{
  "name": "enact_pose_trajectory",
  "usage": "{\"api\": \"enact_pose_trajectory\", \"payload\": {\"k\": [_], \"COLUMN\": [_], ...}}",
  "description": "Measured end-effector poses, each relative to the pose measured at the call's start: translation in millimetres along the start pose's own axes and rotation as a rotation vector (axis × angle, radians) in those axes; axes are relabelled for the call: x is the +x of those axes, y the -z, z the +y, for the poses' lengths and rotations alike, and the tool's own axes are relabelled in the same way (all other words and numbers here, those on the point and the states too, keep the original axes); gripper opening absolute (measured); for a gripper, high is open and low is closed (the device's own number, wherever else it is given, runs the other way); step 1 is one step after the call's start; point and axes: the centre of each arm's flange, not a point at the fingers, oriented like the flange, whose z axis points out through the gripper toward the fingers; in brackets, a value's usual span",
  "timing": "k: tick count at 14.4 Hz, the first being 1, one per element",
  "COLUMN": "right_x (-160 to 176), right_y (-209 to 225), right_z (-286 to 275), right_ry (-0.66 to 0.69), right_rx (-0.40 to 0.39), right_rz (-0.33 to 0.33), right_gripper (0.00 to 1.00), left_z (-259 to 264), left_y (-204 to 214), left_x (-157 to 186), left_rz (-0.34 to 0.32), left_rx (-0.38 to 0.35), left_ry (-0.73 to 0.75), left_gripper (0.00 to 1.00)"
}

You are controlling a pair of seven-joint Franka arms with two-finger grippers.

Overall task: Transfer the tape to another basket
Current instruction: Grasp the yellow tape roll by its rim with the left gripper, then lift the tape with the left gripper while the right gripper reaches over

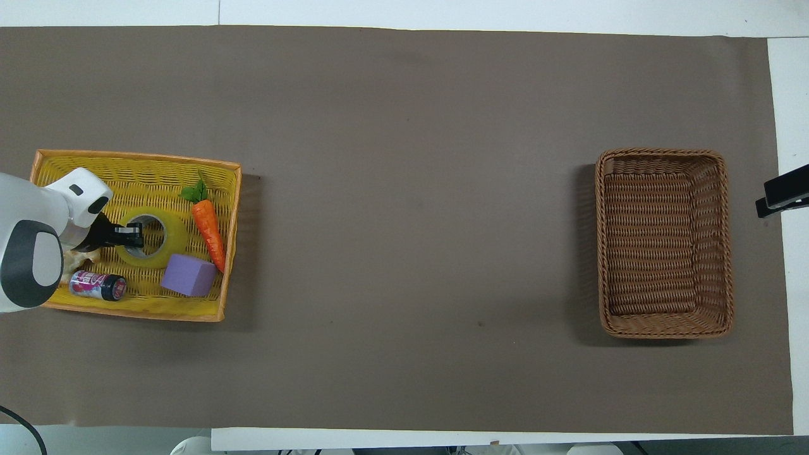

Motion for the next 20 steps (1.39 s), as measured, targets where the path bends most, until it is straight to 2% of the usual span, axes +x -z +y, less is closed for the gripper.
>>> {"api": "enact_pose_trajectory", "payload": {"k": [2, 4, 6, 8, 11, 14, 20], "right_x": [0, 0, 0, 0, 0, 0, 0], "right_y": [0, 0, 0, 0, 0, 0, 0], "right_z": [0, 0, 0, 0, 0, 0, 2], "right_ry": [0.0, 0.0, 0.0, 0.0, 0.0, 0.0, -0.001], "right_rx": [0.0, 0.0, 0.0, 0.0, 0.0, 0.0, 0.001], "right_rz": [0.0, 0.0, 0.0, 0.0, 0.0, 0.0, 0.0], "right_gripper": [1.0, 1.0, 1.0, 1.0, 1.0, 1.0, 1.0], "left_z": [2, 14, 51, 113, 224, 294, 306], "left_y": [21, 65, 115, 148, 153, 160, 203], "left_x": [12, 32, 51, 59, 46, 32, 38], "left_rz": [-0.007, -0.015, -0.006, 0.007, -0.005, 0.043, 0.107], "left_rx": [-0.001, -0.009, -0.075, -0.125, -0.172, -0.211, -0.28], "left_ry": [-0.009, -0.026, -0.03, -0.011, 0.021, 0.062, 0.071], "left_gripper": [0.22, 0.22, 0.22, 0.22, 0.22, 0.22, 0.22]}}
